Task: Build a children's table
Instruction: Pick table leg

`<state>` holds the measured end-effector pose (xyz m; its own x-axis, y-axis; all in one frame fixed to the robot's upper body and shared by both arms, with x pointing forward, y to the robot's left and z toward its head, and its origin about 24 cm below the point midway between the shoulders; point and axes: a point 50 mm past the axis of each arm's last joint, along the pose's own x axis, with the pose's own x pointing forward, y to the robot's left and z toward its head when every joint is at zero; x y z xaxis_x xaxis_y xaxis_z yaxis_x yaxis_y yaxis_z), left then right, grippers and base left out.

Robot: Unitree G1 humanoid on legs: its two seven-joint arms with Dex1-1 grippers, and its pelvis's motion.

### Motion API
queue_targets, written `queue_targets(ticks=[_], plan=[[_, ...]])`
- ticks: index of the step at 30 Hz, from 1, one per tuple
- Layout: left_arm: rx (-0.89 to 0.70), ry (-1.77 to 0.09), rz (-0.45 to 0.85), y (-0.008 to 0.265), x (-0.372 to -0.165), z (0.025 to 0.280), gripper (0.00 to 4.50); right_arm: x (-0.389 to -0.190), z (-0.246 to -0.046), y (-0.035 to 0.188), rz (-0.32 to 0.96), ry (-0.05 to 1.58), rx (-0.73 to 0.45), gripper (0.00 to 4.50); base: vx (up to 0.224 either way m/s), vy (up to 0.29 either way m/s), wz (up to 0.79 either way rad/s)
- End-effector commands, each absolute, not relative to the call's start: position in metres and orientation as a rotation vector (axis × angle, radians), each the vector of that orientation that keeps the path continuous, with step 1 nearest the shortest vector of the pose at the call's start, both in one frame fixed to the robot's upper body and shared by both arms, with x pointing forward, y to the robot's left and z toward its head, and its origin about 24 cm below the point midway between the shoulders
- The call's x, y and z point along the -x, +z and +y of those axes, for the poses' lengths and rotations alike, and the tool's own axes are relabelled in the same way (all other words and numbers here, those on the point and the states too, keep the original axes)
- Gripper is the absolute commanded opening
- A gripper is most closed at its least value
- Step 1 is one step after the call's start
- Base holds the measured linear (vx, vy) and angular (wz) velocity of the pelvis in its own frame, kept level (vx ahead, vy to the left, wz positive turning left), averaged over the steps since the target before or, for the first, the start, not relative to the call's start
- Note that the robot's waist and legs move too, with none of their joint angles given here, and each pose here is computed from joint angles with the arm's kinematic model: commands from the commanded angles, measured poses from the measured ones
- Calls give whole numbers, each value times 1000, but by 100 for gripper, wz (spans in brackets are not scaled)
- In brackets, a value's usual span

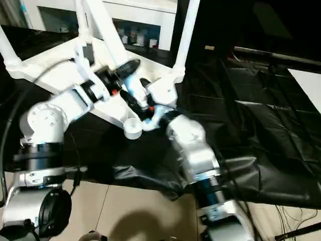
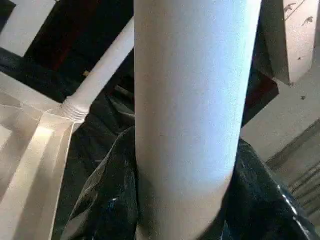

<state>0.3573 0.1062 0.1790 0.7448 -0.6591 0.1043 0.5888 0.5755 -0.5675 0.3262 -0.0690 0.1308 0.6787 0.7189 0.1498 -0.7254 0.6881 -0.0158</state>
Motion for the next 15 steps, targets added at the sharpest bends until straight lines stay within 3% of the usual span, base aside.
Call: queue_targets(ticks=[1, 5, 13, 15], plan=[[597, -758, 105, 184, -359, 103, 188, -326, -81, 138, -139, 840, -113, 329, 0, 0, 0], [492, -926, 121, 187, -350, 101, 188, -326, -98, 137, -6, 961, -252, 329, 0, 0, 0], [317, -1154, 189, 184, -330, 110, 188, -320, -98, 132, 111, 1069, -300, 329, 0, 0, 0], [360, -1209, 182, 189, -326, 111, 188, -320, -95, 127, 147, 1064, -295, 329, 0, 0, 0]])
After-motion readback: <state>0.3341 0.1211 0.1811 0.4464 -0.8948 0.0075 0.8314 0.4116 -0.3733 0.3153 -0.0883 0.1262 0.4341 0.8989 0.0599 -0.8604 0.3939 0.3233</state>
